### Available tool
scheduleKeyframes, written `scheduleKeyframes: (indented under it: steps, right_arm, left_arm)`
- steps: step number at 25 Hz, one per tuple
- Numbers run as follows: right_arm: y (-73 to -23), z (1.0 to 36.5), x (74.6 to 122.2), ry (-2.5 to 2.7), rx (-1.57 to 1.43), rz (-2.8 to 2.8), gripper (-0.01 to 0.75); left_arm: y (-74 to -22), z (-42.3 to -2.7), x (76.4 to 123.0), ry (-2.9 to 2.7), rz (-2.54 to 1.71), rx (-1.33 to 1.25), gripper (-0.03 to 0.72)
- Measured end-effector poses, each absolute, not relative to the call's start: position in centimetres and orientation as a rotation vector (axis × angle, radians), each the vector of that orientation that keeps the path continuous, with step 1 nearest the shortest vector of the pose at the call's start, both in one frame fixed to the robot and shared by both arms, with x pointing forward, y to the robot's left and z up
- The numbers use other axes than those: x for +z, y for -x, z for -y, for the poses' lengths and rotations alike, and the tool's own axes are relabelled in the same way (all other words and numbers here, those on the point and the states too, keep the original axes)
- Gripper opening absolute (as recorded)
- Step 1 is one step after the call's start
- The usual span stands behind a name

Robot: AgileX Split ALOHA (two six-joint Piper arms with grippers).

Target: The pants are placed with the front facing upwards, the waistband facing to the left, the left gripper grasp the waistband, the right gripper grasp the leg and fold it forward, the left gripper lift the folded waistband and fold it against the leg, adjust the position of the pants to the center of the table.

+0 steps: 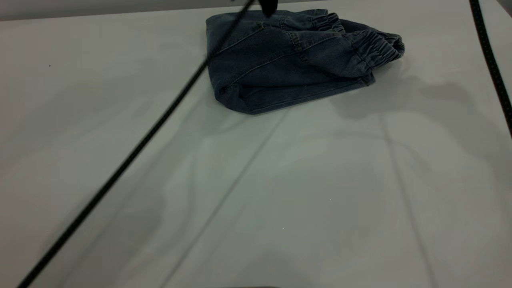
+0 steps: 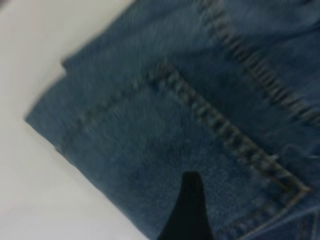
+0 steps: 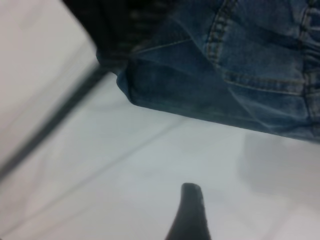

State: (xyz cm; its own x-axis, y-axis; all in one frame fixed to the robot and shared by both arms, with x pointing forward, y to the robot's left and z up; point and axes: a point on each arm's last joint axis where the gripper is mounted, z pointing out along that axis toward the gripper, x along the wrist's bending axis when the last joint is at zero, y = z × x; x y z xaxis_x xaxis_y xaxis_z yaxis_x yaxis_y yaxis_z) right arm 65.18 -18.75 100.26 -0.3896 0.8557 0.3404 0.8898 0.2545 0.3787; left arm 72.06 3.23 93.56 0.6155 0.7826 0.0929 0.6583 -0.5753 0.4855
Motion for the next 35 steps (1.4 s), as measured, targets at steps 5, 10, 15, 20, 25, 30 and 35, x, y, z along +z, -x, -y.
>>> scheduleKeyframes:
  steps: [5, 10, 15, 20, 25, 30, 35]
  right_arm:
    - [-65.1, 18.4, 100.4, 1.693, -0.825, 2.407, 0.515]
    - [-65.1, 18.4, 100.4, 1.690, -0.831, 2.395, 0.515]
    - [-65.0, 18.2, 100.5, 1.690, -0.844, 2.375, 0.515]
    - [-65.0, 18.2, 100.5, 1.689, -0.844, 2.373, 0.515]
    - [-65.0, 18.2, 100.5, 1.689, -0.844, 2.373, 0.515]
    - [-65.0, 18.2, 100.5, 1.690, -0.845, 2.372, 0.514]
    - [-65.0, 18.2, 100.7, 1.690, -0.851, 2.374, 0.514]
  left_arm:
    - [-72.6, -2.8, 89.7, -2.422, -1.173, 0.395, 0.587]
    - [-73.1, -2.4, 86.3, -2.383, -1.171, 0.397, 0.587]
    - [-73.1, -2.4, 84.9, -2.405, -1.179, 0.381, 0.587]
    - [-72.3, -2.8, 84.5, -2.500, -1.211, 0.302, 0.587]
    - [-71.3, -3.3, 84.4, -2.655, -1.185, 0.201, 0.587]
    - [-70.3, -3.8, 84.3, -2.814, -1.075, 0.121, 0.587]
    - [-70.6, -3.7, 85.0, -2.825, -1.045, 0.140, 0.587]
